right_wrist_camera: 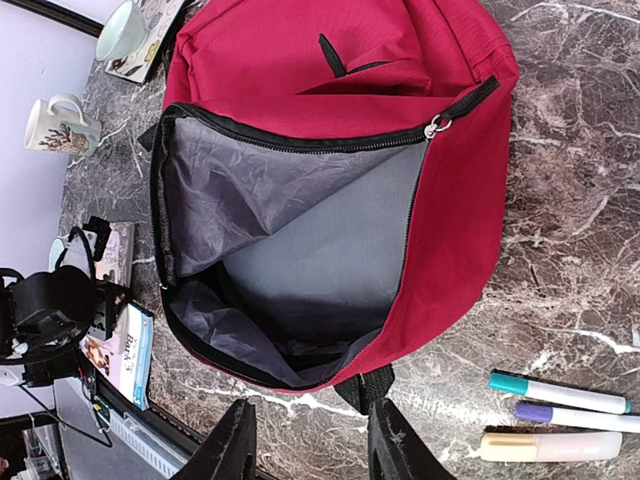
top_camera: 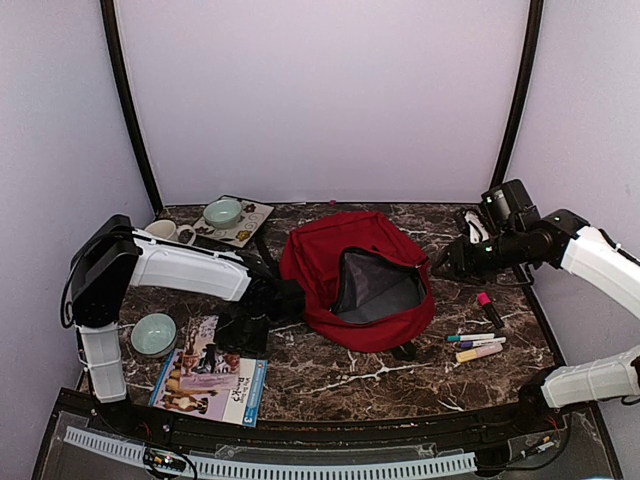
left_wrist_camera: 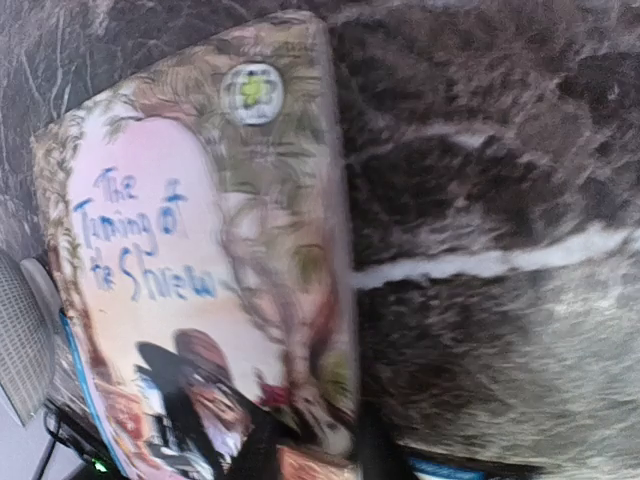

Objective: Pack the student bag
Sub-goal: Pick up the book from the book, then pass from the left arm to the right

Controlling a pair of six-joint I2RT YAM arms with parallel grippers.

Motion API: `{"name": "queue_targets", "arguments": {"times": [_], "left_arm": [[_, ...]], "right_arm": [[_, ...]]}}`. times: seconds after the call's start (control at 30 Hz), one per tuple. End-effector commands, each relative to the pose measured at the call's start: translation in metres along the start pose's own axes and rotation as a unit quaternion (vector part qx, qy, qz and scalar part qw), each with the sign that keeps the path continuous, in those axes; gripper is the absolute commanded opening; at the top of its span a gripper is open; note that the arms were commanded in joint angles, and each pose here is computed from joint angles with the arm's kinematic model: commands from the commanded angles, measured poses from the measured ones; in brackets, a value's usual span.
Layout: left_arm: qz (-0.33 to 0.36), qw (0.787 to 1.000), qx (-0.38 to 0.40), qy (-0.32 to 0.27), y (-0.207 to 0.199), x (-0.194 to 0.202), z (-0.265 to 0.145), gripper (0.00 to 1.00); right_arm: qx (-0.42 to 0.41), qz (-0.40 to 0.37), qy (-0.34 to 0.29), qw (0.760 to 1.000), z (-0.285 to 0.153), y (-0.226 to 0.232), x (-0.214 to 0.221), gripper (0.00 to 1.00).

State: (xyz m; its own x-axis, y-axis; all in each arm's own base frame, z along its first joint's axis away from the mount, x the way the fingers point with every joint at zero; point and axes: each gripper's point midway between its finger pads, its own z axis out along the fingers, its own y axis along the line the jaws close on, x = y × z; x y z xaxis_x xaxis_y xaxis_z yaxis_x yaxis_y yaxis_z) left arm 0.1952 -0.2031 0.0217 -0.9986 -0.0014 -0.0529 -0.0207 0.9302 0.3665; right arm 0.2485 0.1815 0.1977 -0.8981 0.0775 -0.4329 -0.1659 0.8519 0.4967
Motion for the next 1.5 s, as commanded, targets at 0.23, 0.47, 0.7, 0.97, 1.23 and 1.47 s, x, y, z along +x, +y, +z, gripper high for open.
{"name": "queue_targets", "arguments": {"times": [0.23,0.47,0.7,0.97,1.23,1.47], "left_arm": [[0.022,0.998,0.016,-0.048,-0.007,0.002,0.019,0.00],[0.024,0.992,0.070,-0.104,-0.020,-0.023,-0.046,0.00],[0.022,0.986,0.089,-0.137,-0.016,-0.038,-0.097,0.00],[0.042,0.967,0.174,-0.179,-0.030,-0.046,-0.153,0.00],[0.083,0.933,0.249,-0.245,-0.043,-0.047,-0.203,0.00],[0.106,0.895,0.308,-0.307,-0.038,-0.051,-0.262,0.00]], "right_arm": [[0.005,-0.002,-0.014,1.000,-0.004,0.001,-0.007,0.39],[0.002,0.006,-0.019,1.000,-0.004,0.001,-0.007,0.39],[-0.009,0.012,-0.023,1.000,-0.001,0.006,-0.011,0.39],[-0.050,0.007,-0.024,0.998,-0.001,0.022,-0.016,0.40],[-0.092,-0.011,-0.028,0.995,-0.006,0.050,-0.025,0.43],[-0.141,-0.051,-0.023,0.988,-0.004,0.091,-0.028,0.51]]}}
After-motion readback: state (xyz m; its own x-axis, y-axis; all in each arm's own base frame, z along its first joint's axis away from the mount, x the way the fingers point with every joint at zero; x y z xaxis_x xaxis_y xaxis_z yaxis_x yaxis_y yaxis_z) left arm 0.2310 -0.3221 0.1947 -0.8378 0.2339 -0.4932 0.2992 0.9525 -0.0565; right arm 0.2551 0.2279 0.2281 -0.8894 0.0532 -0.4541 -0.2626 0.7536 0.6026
